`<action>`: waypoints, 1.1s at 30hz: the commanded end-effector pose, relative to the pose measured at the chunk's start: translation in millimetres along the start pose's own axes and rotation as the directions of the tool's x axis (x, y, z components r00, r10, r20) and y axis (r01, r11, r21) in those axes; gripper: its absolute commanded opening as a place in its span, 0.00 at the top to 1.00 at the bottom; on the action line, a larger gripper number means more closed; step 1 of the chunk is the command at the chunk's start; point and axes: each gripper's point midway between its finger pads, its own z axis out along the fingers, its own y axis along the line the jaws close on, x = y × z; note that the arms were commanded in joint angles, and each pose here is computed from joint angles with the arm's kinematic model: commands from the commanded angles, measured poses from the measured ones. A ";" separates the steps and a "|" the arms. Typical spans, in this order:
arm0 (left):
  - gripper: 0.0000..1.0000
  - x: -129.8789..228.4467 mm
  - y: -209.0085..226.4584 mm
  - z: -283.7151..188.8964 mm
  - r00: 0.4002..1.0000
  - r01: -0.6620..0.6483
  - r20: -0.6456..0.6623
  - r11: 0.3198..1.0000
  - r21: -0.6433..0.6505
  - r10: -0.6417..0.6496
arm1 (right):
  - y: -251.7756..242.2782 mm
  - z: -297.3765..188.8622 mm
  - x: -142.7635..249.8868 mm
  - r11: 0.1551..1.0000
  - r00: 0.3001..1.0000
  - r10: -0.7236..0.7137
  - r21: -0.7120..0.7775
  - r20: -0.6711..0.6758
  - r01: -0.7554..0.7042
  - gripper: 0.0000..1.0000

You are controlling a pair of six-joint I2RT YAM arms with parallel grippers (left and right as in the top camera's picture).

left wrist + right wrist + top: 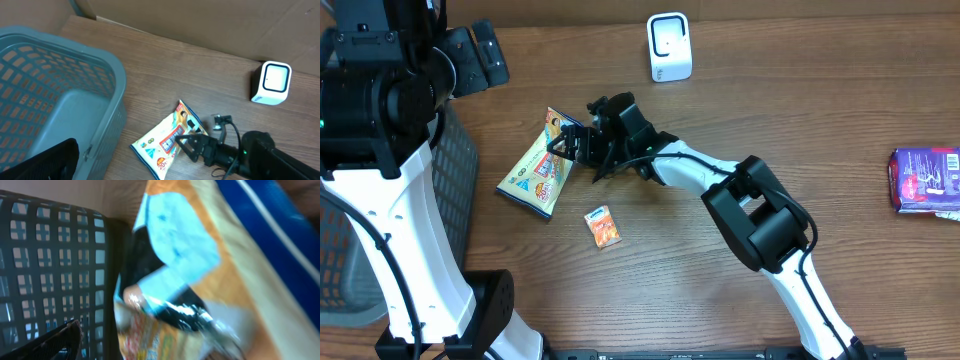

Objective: Scan the item barcode

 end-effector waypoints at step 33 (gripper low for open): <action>0.00 -0.5 1.0 -8.1 1.000 0.020 0.015 1.000 0.013 -0.020 | -40.2 -206.4 -13.3 0.869 0.985 -0.090 0.471 -0.148 0.151 0.00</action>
